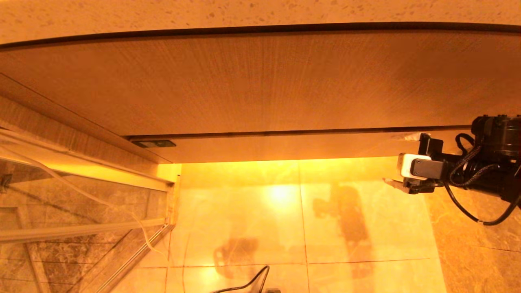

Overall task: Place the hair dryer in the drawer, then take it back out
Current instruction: Pull open the drawer

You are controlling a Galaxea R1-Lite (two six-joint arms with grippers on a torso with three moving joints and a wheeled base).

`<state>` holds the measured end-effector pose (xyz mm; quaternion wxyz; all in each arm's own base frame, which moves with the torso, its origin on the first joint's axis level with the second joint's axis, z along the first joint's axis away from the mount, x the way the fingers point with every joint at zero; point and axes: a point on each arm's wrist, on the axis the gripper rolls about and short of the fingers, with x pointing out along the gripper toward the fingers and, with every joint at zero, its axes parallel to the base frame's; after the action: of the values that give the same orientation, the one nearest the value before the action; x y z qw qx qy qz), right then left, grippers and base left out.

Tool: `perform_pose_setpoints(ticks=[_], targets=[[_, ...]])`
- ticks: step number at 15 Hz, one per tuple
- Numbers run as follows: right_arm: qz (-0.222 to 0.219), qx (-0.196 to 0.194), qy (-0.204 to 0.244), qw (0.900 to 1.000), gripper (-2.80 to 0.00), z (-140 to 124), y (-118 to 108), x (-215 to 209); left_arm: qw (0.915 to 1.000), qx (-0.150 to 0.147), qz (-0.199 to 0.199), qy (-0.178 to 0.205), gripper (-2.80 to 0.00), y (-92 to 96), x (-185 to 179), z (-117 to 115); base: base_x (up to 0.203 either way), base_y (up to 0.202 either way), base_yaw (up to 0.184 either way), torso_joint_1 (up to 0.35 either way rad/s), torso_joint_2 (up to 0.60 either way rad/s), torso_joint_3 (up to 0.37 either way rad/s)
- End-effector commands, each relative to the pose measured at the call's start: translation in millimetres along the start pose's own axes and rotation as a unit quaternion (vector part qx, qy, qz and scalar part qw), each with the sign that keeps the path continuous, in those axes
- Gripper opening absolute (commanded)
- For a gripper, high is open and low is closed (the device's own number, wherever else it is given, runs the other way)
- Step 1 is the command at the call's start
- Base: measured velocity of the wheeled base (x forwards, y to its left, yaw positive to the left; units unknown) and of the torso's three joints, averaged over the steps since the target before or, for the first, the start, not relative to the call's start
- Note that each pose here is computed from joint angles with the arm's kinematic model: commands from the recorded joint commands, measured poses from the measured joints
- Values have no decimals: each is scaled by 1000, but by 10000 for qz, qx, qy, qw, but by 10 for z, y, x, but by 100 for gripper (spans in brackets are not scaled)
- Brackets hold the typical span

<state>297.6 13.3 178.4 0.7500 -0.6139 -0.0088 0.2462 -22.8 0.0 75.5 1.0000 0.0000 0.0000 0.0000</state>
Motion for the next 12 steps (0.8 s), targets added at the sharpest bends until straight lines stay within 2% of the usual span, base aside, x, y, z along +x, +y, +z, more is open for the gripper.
perform_pose_setpoints(ticks=[1, 4, 9, 12], targets=[[1, -29, -47, 10000, 0, 14, 11, 13, 10000, 0, 0, 0, 0, 0, 0, 0, 0, 0, 0, 0, 0, 0], [56, -30, -157, 9999, 0, 48, 46, 46, 10000, 0, 0, 0, 0, 0, 0, 0, 0, 0, 0, 0, 0, 0], [243, -77, -790, 9965, 0, 92, 86, 203, 10000, 0, 0, 0, 0, 0, 0, 0, 0, 0, 0, 0, 0, 0], [67, -220, -962, 9951, 0, 95, 53, 303, 10000, 0, 0, 0, 0, 0, 0, 0, 0, 0, 0, 0, 0, 0]])
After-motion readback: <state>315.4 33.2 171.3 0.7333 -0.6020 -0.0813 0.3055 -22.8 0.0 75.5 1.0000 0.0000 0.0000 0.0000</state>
